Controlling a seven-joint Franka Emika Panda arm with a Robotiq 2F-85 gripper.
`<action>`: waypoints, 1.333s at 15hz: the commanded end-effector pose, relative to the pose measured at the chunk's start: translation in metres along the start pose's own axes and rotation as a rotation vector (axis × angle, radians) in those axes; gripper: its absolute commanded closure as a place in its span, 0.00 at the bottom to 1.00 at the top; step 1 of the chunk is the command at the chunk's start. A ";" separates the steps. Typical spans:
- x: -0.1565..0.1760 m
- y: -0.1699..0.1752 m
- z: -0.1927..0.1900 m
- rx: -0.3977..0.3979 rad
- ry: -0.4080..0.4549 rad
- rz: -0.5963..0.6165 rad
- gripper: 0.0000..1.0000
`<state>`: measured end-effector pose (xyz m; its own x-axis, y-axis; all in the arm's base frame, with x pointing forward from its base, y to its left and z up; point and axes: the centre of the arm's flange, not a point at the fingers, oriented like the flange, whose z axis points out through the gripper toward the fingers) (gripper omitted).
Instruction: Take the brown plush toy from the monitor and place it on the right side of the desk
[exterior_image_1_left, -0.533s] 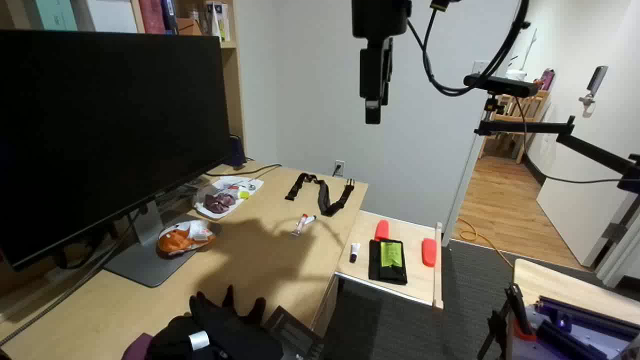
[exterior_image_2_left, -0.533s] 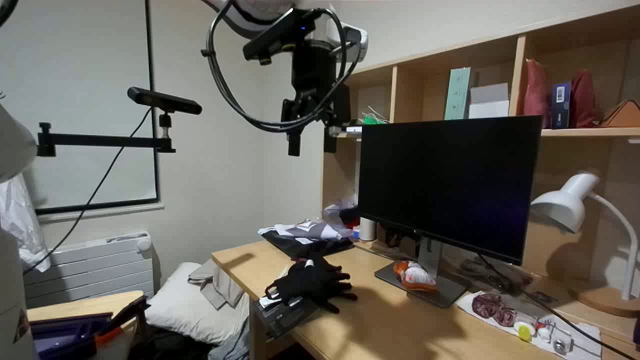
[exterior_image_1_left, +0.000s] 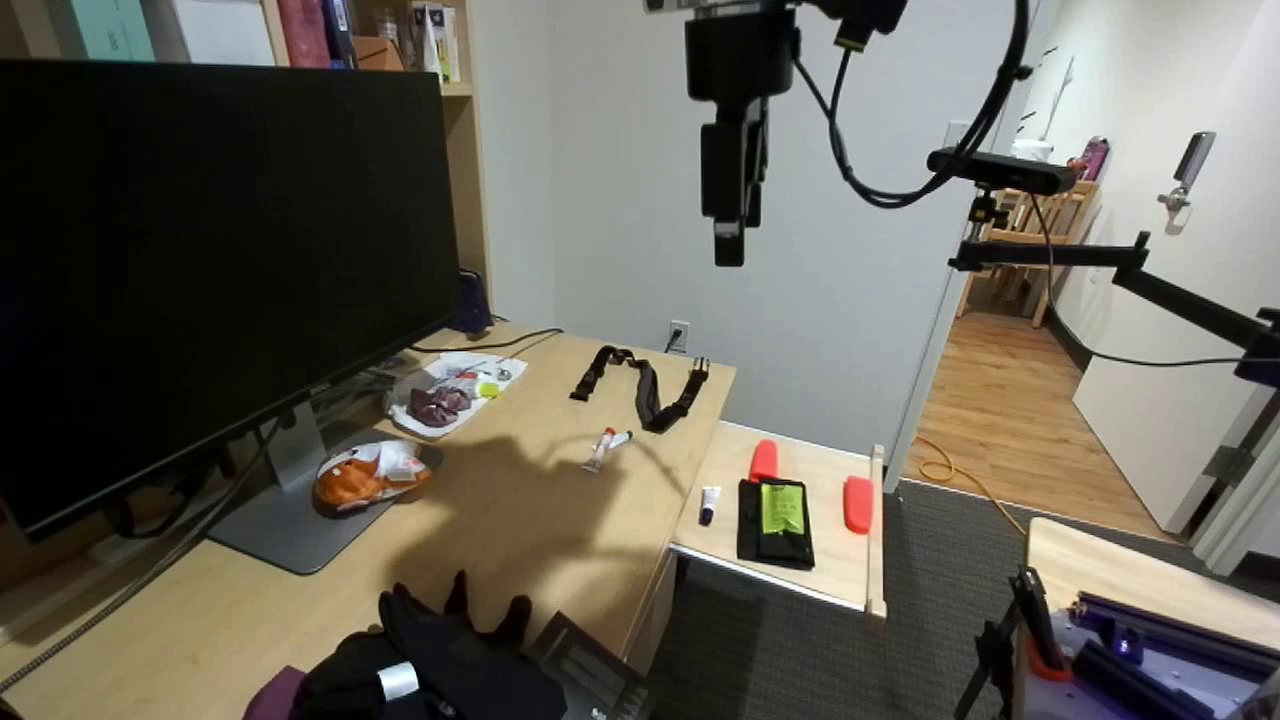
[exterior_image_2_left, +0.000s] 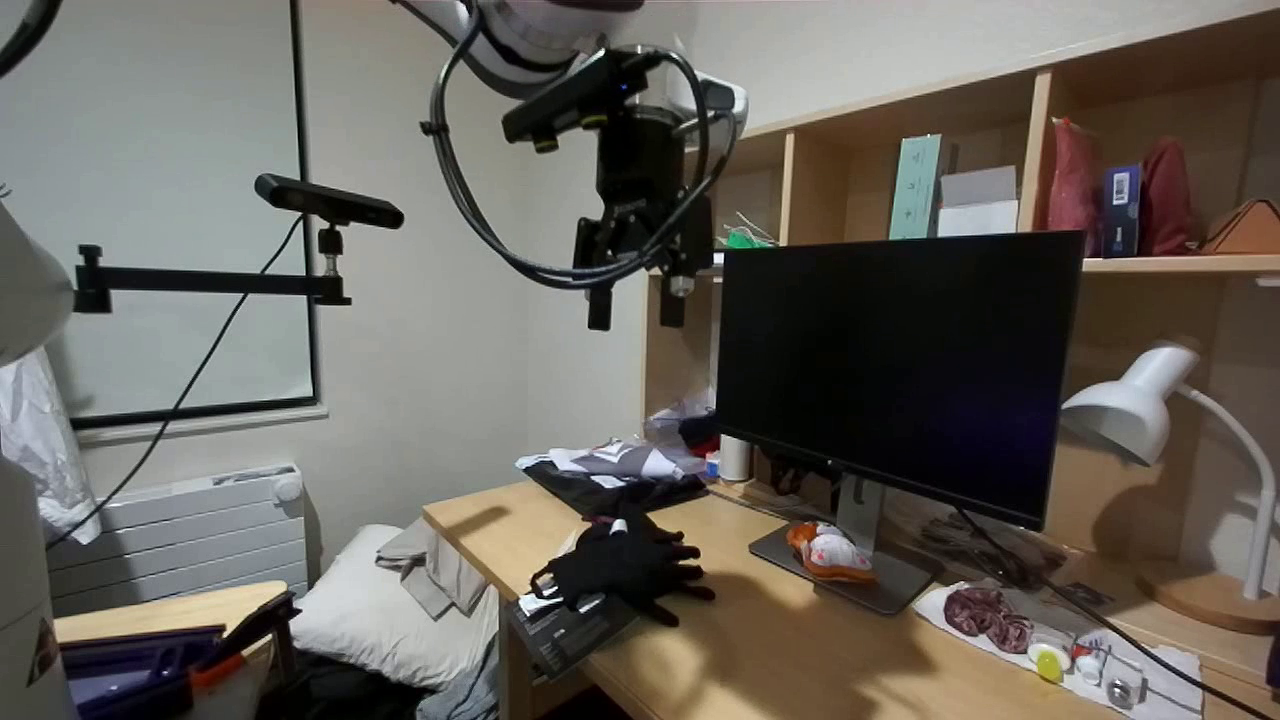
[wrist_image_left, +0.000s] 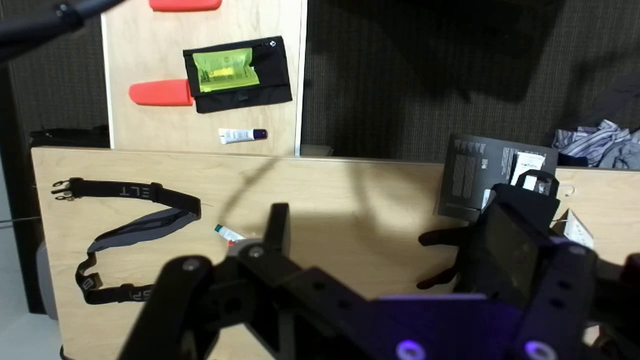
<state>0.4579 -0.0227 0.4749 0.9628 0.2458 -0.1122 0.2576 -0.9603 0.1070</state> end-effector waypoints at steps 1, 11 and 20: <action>0.054 0.002 0.028 0.003 0.023 0.005 0.00; 0.200 0.006 0.125 -0.005 0.159 0.114 0.00; 0.195 0.008 0.135 0.003 0.151 0.070 0.00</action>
<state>0.6350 -0.0003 0.3188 0.9843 0.1680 0.0532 0.1614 -0.9806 0.1111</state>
